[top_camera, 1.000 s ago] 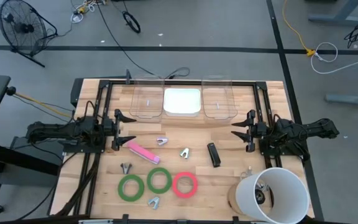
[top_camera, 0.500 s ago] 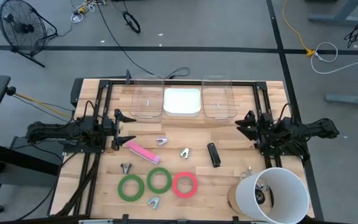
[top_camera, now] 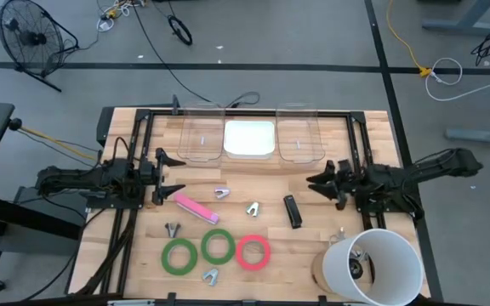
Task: Pick and place Stapler, Stapler remover, tape
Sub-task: Put the black stapler into the right transparent bin
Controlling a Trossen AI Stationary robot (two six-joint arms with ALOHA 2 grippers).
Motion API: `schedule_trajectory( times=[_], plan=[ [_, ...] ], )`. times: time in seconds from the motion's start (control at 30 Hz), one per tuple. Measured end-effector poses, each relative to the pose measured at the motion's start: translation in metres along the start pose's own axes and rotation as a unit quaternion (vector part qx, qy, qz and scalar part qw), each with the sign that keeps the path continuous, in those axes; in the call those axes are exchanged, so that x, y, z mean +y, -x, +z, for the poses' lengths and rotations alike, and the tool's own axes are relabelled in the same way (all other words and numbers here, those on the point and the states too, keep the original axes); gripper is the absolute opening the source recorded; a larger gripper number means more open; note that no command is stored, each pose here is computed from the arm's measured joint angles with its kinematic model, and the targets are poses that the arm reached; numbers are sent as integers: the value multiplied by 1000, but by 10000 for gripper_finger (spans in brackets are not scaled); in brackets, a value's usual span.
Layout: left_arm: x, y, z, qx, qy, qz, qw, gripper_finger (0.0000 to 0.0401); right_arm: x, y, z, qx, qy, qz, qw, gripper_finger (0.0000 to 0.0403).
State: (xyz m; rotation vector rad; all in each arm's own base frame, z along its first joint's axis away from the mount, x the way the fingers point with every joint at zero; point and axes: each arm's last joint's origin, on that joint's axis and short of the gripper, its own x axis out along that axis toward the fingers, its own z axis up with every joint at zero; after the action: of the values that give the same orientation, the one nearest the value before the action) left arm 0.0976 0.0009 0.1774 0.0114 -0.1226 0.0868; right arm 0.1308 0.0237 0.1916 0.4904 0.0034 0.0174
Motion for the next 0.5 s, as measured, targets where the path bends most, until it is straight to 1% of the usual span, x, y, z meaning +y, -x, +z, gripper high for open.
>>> schedule_trajectory(
  times=[0.13,0.23,0.3,0.4,0.47,0.5],
  plan=[
    [0,0,2,-10,1,1,1000,367,13,-19,10,42,45,22,998,153],
    [0,0,2,-10,1,1,1000,367,24,-34,17,80,51,32,995,153],
    [0,0,2,-10,1,1,1000,367,27,-42,16,138,54,20,989,153],
    [0,0,2,-11,0,1,1000,367,30,-51,11,229,39,-21,972,153],
    [0,0,2,-11,-5,2,1000,367,33,-57,13,255,41,-34,966,153],
    [0,0,2,-11,-10,2,1000,367,35,-60,15,258,52,-30,964,153]
  ],
)
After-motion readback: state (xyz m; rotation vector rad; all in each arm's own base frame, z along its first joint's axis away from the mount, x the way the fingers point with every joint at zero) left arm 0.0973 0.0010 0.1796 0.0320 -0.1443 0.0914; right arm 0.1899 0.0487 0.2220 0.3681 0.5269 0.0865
